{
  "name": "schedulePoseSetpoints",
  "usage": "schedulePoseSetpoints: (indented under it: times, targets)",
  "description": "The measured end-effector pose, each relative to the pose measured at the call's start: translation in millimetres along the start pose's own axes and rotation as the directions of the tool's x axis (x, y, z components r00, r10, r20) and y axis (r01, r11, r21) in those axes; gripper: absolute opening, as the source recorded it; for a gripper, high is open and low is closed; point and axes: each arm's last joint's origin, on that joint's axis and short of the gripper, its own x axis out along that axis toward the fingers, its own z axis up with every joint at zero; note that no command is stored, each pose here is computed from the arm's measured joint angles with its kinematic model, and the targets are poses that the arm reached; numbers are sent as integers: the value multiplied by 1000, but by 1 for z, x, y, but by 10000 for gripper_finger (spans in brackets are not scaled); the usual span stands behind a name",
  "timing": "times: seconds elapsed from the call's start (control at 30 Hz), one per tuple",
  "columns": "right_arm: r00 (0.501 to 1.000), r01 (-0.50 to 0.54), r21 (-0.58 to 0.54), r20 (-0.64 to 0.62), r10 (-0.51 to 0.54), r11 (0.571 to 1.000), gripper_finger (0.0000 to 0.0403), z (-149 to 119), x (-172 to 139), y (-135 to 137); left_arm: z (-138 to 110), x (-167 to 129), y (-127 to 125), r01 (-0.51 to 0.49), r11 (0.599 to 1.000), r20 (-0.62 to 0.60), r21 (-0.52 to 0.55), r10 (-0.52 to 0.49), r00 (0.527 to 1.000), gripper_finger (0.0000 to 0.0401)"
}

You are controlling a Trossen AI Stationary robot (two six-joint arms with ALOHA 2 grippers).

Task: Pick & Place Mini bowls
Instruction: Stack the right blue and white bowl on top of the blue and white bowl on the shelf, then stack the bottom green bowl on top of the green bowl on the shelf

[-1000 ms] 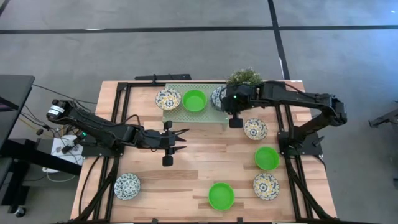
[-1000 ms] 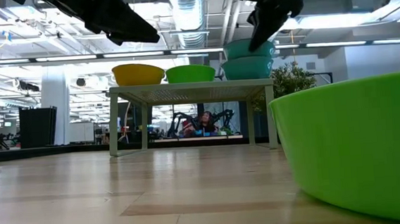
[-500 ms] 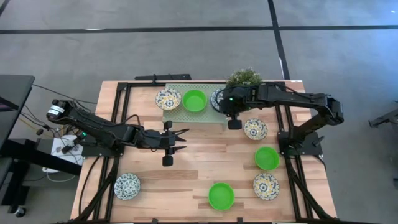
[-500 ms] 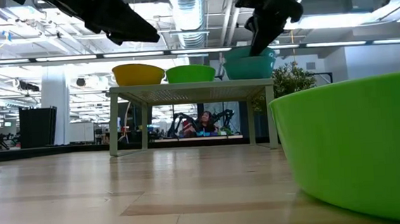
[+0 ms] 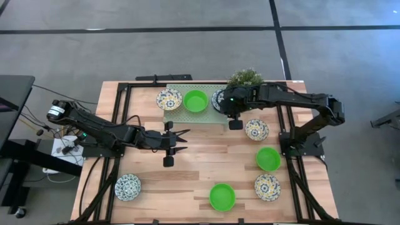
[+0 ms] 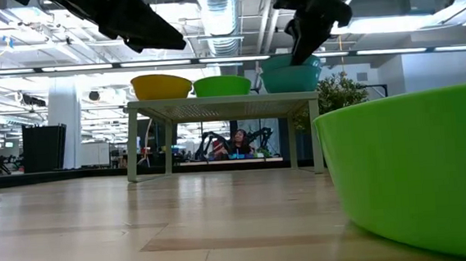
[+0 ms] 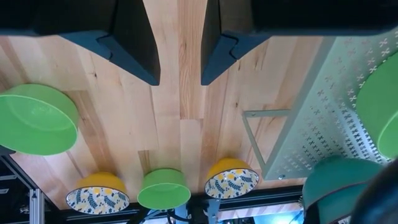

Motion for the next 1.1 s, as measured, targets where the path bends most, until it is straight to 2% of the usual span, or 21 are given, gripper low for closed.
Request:
schedulePoseSetpoints:
  times: [0.23, 0.6, 0.93, 1.1]
  targets:
    - [1000, -3, -2, 30, 3, 1000, 64, 9, -15, -3, 0, 0, 0, 0, 1000, 0, 0, 0, 1000, 117]
    - [1000, -14, 19, 26, 13, 1000, 64, 10, -15, 2, 0, 0, 0, 0, 1000, 0, 0, 0, 1000, 117]
    - [994, -70, -90, 82, 77, 994, 64, 25, -23, 43, 0, 0, 0, 0, 1000, 0, 0, 0, 1000, 117]
    - [995, -51, -100, 85, 60, 994, 64, 29, -28, 64, 0, 0, 0, 0, 1000, 0, 0, 0, 1000, 117]
